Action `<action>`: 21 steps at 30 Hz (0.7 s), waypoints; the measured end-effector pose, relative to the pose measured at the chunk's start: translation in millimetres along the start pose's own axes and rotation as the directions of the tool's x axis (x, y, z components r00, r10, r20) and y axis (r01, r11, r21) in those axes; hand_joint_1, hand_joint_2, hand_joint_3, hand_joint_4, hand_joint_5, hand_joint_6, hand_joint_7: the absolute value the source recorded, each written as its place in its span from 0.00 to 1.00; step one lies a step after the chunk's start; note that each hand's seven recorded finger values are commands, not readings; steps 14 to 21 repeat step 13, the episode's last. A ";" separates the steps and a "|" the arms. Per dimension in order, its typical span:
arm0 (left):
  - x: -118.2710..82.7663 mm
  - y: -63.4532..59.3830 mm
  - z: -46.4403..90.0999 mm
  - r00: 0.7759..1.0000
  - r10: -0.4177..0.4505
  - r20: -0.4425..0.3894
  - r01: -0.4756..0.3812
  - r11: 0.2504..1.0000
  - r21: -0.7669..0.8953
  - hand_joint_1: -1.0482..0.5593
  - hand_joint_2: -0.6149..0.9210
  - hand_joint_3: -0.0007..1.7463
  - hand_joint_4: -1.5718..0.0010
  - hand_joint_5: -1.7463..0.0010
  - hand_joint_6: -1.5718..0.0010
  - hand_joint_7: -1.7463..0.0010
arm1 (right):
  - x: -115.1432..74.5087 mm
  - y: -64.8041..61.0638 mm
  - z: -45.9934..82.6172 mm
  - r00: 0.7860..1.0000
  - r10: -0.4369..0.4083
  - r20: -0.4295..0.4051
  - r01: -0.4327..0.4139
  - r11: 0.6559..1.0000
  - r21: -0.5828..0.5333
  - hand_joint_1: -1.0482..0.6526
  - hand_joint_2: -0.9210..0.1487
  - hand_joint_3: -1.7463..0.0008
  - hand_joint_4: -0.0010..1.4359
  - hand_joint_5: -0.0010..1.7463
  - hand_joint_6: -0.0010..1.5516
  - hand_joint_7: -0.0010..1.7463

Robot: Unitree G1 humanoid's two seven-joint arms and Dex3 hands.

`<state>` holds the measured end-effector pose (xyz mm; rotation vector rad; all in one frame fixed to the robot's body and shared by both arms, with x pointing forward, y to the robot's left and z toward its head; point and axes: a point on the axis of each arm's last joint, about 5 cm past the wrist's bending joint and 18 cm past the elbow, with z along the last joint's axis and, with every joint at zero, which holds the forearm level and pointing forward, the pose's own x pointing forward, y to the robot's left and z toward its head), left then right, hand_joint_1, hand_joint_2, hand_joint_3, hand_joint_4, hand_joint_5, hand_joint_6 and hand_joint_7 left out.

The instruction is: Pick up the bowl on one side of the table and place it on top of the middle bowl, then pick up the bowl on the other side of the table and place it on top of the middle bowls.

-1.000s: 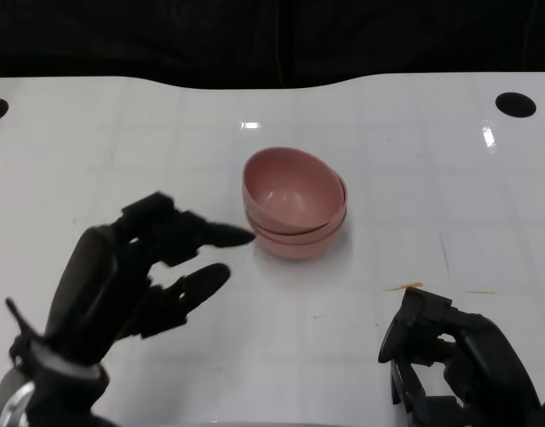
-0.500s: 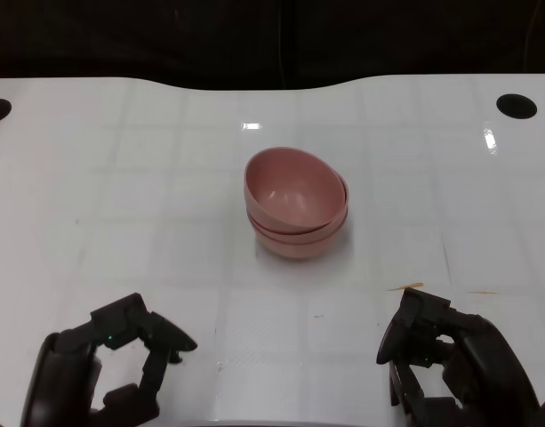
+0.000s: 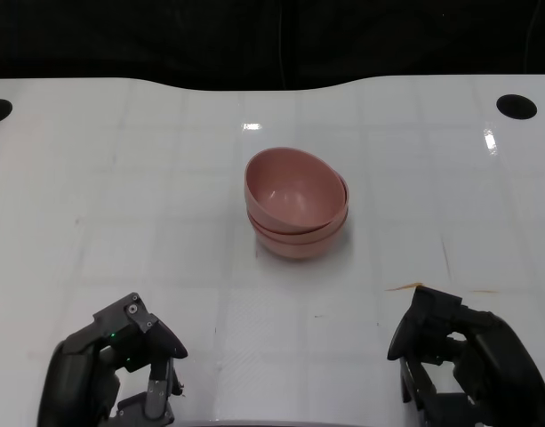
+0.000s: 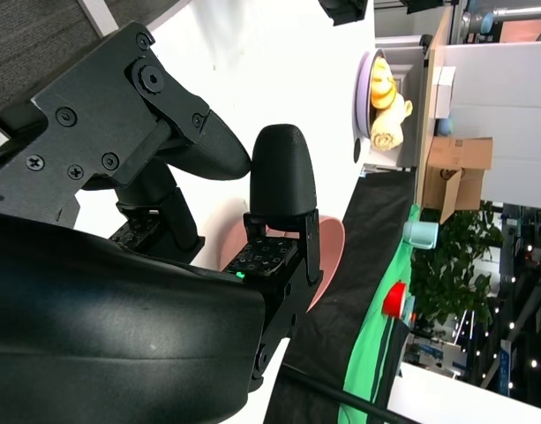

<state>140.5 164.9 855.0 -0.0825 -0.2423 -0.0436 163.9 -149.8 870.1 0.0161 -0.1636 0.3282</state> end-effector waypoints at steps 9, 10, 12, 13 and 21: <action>0.7 0.8 -8.2 0.999 -0.029 -0.031 0.028 0.998 -0.051 0.56 0.67 0.74 0.40 0.06 0.42 0.18 | 0.9 -2.3 -8.2 1.000 0.003 -0.001 -0.003 1.000 -0.007 0.54 0.49 0.21 0.57 0.99 0.50 0.83; 0.9 0.6 -8.3 0.999 -0.024 -0.032 0.022 0.998 -0.054 0.56 0.68 0.74 0.40 0.06 0.42 0.18 | 1.3 -2.4 -8.7 1.000 0.004 -0.001 -0.004 1.000 -0.010 0.54 0.48 0.21 0.57 0.99 0.50 0.83; 0.9 0.9 -8.6 0.999 -0.020 -0.037 0.018 0.998 -0.057 0.56 0.67 0.76 0.40 0.06 0.42 0.18 | 2.2 -2.6 -9.4 1.000 0.006 0.004 -0.005 1.000 -0.014 0.54 0.48 0.21 0.57 0.99 0.50 0.83; 0.9 1.0 -8.8 0.999 -0.020 -0.041 0.018 0.998 -0.059 0.56 0.67 0.76 0.40 0.06 0.42 0.18 | 2.5 -2.8 -9.6 1.000 0.006 0.009 -0.006 1.000 -0.017 0.54 0.48 0.21 0.57 0.99 0.50 0.83; 0.9 1.0 -8.8 0.999 -0.020 -0.041 0.018 0.998 -0.059 0.56 0.67 0.76 0.40 0.06 0.42 0.18 | 2.5 -2.8 -9.6 1.000 0.006 0.009 -0.006 1.000 -0.017 0.54 0.48 0.21 0.57 0.99 0.50 0.83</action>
